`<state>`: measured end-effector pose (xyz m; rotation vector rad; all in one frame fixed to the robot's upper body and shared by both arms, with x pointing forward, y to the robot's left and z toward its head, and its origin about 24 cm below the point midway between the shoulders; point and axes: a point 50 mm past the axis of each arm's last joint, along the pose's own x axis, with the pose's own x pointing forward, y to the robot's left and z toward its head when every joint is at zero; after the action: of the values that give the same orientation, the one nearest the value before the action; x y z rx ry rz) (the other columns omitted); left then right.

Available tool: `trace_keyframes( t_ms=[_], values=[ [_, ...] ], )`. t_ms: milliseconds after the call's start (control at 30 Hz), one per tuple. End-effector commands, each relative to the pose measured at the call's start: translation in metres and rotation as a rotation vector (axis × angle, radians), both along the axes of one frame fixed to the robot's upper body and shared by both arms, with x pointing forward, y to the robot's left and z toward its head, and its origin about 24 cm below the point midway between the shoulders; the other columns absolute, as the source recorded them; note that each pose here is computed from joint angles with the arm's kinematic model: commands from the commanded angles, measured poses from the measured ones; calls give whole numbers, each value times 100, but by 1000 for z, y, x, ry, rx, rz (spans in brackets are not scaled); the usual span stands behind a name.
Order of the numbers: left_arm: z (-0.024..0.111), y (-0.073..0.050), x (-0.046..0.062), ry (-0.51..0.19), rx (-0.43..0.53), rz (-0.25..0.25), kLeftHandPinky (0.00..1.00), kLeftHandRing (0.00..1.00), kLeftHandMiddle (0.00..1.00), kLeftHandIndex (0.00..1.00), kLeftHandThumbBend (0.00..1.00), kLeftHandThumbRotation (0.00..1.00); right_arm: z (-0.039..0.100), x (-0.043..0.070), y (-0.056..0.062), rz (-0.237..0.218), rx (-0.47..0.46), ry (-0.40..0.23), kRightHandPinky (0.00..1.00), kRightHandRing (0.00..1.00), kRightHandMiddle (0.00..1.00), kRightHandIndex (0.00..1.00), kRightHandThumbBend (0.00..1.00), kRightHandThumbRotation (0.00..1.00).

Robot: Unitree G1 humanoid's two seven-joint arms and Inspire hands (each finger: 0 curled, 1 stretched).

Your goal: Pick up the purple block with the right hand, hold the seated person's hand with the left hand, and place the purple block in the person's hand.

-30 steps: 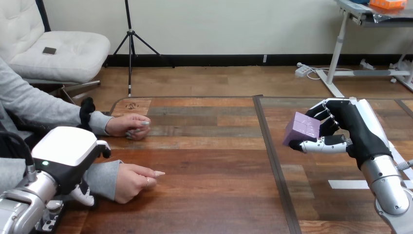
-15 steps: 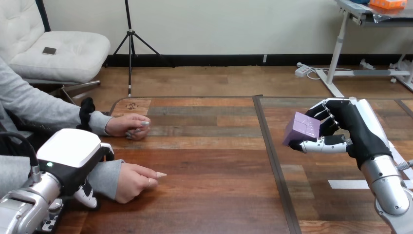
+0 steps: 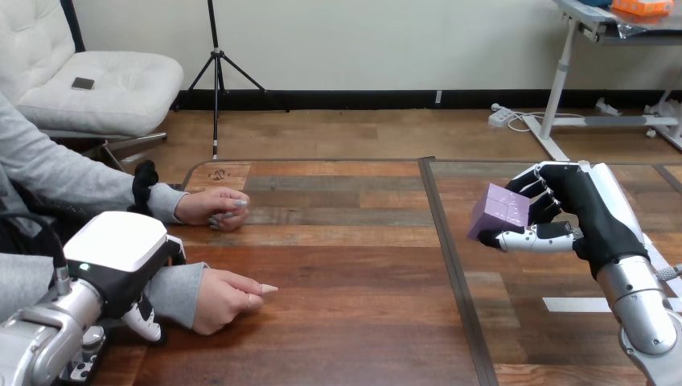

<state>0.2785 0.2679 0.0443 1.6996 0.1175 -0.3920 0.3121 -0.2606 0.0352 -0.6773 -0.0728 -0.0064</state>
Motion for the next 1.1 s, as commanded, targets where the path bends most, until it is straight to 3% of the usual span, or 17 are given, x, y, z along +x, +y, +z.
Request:
trace_keyframes(
  t_ms=[0,233,633,900,1067],
  values=[
    [12,-8,16,-36,-26,-2,50,56,59,61,96,9,25,11,2,12,21,-113,36,39,43,45,83,0],
    [11,-8,17,-25,-22,4,43,52,57,60,96,7,26,11,3,20,35,-118,35,38,42,45,83,0],
    [9,-8,20,-25,-13,11,41,51,57,59,95,5,26,11,4,17,45,-120,35,38,42,45,83,0],
    [6,-7,22,-43,-128,63,31,40,45,47,91,1,27,11,4,20,47,-125,35,38,42,45,82,0],
    [5,-7,23,-44,-175,62,23,31,38,39,87,0,28,11,4,24,48,-128,35,38,42,45,82,0]
  ],
)
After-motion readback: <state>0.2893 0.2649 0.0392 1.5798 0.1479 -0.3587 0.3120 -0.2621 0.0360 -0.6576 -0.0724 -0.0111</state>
